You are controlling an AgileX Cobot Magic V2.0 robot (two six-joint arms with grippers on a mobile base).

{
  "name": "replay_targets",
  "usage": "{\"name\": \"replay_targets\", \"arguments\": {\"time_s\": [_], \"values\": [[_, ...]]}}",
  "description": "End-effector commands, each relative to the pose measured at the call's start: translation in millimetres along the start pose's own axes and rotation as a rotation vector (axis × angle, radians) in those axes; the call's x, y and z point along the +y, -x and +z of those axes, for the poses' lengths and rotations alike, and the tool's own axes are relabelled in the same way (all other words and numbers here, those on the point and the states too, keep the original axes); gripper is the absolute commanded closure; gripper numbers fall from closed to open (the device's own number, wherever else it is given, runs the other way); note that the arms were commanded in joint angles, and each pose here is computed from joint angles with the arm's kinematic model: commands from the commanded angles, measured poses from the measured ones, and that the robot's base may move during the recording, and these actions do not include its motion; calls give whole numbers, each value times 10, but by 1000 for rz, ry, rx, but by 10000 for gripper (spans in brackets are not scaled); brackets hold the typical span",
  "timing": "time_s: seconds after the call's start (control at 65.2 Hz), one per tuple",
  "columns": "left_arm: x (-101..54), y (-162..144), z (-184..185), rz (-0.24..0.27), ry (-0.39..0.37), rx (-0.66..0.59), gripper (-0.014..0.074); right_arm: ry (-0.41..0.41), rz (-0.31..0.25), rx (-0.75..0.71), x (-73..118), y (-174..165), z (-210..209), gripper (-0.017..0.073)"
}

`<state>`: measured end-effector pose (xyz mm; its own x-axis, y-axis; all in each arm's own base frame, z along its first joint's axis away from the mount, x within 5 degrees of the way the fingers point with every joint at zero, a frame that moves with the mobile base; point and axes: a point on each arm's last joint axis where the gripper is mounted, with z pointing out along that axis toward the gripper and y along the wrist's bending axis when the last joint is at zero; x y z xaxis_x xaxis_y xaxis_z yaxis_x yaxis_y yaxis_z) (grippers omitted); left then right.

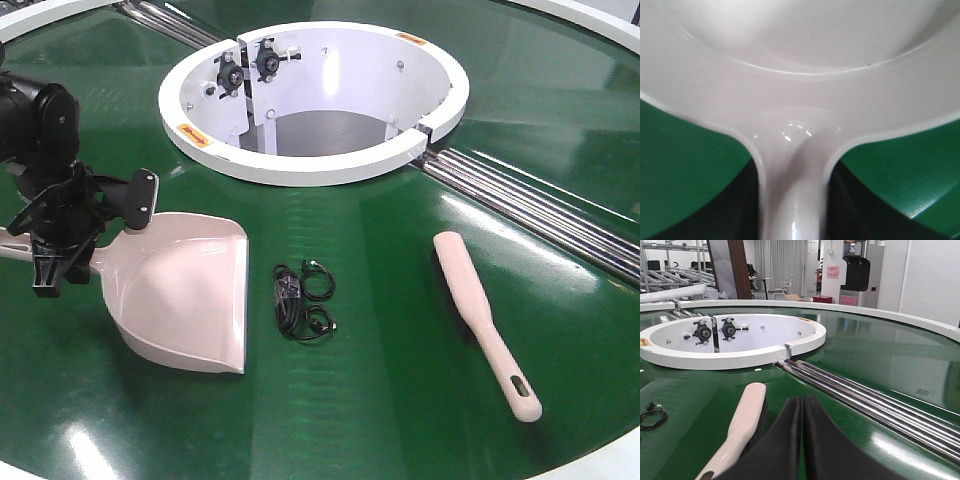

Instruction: Clean and inspect green conveyor with broom and dustpan

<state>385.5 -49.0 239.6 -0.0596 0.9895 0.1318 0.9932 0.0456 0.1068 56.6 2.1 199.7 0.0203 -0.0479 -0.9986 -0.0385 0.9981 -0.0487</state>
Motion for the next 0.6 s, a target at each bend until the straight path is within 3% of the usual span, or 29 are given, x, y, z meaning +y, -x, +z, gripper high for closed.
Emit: {"name": "replay_targets", "arguments": {"time_s": [0.0, 0.583], "values": [[-14, 54, -264, -14, 63, -71, 591, -6, -17, -77, -2, 57, -9, 568], [-31, 42, -266, -20, 45, -63, 590, -6, -17, -77, -2, 57, -9, 568]]}}
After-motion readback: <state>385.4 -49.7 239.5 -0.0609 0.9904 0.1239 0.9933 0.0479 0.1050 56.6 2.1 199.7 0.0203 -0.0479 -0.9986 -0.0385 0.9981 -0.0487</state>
